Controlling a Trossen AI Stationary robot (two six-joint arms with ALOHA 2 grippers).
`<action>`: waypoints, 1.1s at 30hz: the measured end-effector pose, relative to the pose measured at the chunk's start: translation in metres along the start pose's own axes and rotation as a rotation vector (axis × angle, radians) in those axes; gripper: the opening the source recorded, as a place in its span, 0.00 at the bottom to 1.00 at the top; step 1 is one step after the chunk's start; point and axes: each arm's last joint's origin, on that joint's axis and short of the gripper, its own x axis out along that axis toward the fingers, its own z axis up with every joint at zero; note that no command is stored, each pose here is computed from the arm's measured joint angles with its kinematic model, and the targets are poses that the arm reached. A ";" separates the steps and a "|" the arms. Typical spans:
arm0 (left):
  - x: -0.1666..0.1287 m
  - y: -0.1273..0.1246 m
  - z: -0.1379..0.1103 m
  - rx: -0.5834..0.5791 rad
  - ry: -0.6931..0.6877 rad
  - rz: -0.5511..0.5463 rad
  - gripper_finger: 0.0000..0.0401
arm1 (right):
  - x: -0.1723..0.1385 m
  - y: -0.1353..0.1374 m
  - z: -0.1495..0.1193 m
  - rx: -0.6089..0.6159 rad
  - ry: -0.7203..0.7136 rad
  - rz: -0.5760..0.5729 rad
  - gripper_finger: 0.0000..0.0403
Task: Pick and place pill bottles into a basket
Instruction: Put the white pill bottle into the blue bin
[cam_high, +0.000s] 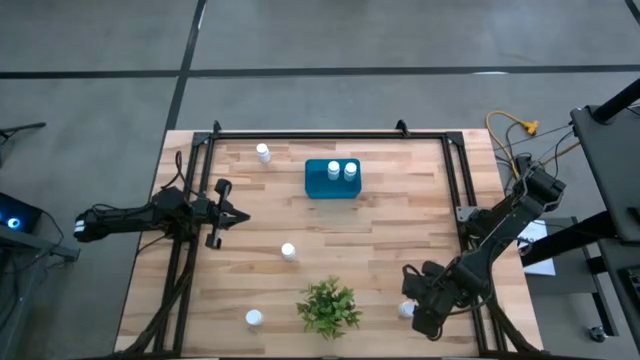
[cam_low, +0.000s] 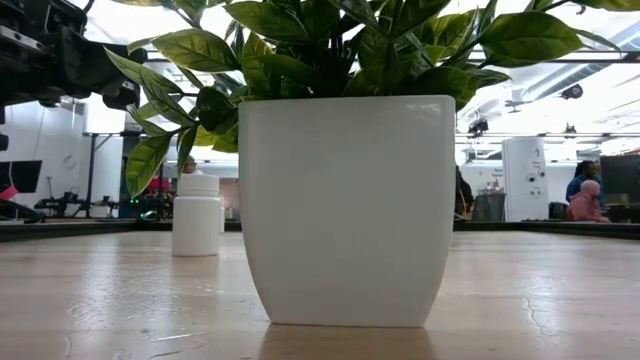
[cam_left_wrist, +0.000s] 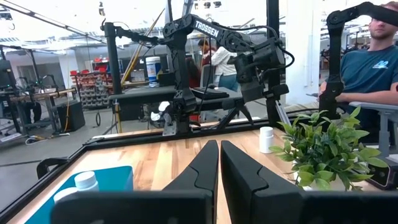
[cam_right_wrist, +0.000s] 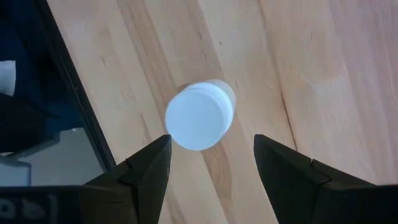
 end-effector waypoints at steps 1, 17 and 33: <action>0.000 0.000 0.000 0.000 0.000 0.000 0.00 | 0.000 0.000 0.000 0.001 0.000 0.000 0.54; 0.000 0.000 0.000 0.000 0.000 0.001 0.00 | 0.002 -0.004 0.005 0.021 -0.016 -0.017 0.54; 0.000 0.000 0.000 0.000 0.001 0.000 0.00 | 0.005 -0.008 0.005 0.048 -0.082 -0.054 0.54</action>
